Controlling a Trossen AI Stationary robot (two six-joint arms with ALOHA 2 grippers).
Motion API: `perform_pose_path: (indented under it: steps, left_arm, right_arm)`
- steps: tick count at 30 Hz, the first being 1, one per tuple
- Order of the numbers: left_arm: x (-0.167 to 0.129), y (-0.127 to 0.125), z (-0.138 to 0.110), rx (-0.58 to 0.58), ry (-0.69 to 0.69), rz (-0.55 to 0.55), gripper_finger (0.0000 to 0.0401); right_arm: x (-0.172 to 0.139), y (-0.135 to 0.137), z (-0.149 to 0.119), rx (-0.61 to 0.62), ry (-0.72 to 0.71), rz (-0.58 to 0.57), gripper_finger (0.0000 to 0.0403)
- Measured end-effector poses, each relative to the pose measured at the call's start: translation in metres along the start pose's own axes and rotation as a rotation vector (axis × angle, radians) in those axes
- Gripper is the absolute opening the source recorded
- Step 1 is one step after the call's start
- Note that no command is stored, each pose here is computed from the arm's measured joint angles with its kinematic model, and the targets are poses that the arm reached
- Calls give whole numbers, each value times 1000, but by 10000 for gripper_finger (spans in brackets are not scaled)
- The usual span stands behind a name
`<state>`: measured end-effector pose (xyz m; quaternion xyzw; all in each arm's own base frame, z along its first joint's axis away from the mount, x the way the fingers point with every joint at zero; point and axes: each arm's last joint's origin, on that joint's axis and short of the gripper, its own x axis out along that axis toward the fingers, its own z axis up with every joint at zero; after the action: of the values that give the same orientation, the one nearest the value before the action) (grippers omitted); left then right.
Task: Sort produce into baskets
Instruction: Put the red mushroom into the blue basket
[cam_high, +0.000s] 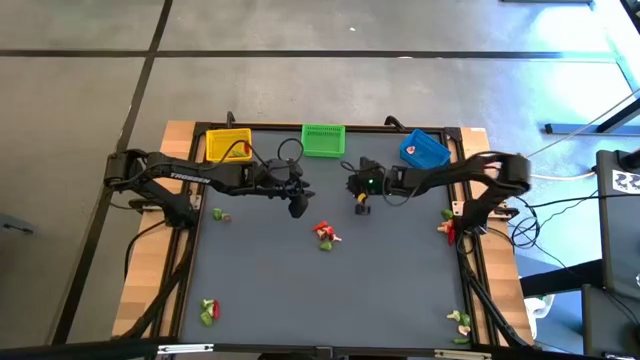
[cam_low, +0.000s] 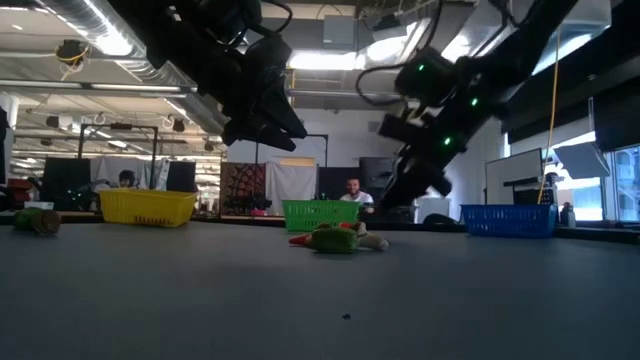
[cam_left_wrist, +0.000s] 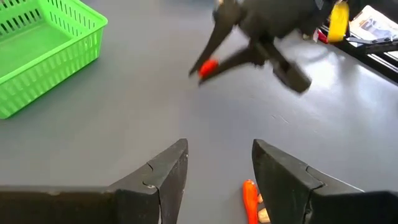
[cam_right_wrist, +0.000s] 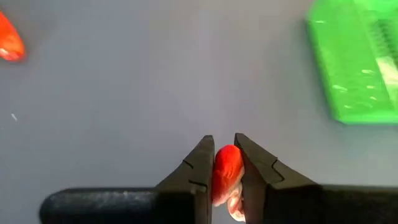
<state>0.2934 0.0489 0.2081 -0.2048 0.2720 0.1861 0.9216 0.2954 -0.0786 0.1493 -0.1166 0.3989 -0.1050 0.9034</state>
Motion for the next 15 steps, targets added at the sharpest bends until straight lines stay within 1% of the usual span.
perform_pose_path:
  steps: [5,12,15]
  left_arm:
    - [0,0,0,6,0,0,175]
    - [0,0,0,18,-1,0,175]
    - [0,0,0,18,-1,0,175]
  right_arm:
    - [-36,-21,-13,43,34,-52,45]
    - [-82,-65,-41,187,80,-235,46]
    - [-95,-82,-51,265,91,-298,46]
